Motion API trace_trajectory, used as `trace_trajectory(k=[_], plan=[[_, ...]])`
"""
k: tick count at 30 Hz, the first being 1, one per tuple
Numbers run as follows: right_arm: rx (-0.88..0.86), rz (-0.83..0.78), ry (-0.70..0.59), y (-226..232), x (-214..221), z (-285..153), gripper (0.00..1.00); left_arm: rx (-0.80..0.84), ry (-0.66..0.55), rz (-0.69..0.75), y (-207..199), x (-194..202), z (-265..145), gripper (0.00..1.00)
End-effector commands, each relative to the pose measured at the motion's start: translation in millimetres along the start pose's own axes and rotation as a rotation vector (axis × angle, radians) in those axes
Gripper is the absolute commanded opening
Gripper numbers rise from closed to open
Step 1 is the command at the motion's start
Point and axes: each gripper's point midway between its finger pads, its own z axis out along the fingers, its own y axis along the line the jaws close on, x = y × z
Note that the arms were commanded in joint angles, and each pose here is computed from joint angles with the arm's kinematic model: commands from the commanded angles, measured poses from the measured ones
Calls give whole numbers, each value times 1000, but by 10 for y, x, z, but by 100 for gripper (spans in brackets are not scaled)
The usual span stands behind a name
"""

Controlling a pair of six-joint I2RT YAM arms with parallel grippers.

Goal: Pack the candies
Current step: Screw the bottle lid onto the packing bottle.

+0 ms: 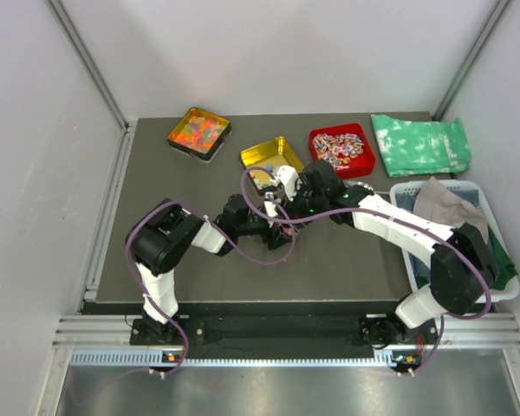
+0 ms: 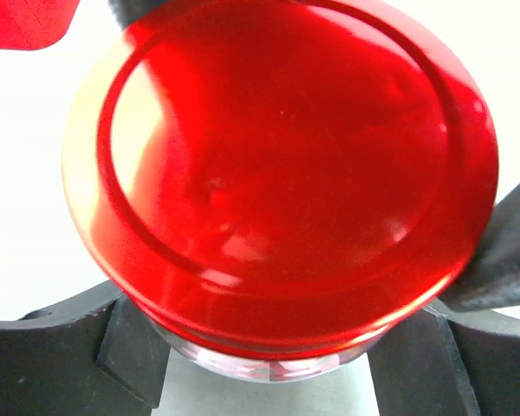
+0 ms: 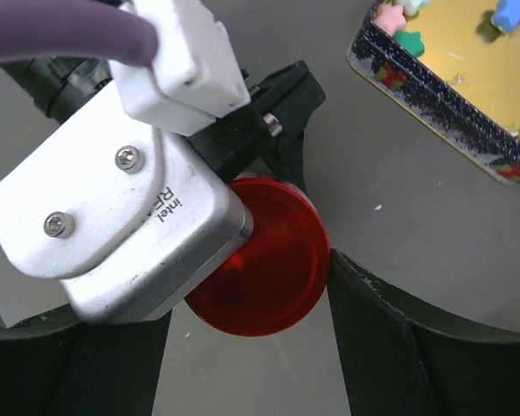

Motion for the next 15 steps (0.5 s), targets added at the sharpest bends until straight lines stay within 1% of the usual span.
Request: trace_trajectory(k=[1, 6, 9, 10, 13, 15], plan=[[103, 90, -96, -106, -366, 32, 70, 29, 143, -33, -152, 466, -43, 59], [143, 133, -97, -125, -440, 32, 73, 29, 143, -34, -153, 463, -44, 59], [158, 116, -93, -158, -468, -7, 82, 30, 141, -31, -156, 459, -40, 59], [162, 106, -94, -167, -487, -32, 88, 34, 142, -32, -165, 463, -43, 59], [137, 43, -87, -135, -480, -86, 98, 31, 141, -30, -155, 459, -46, 59], [105, -8, -88, -85, -488, -146, 99, 31, 142, -31, -156, 465, -46, 59]])
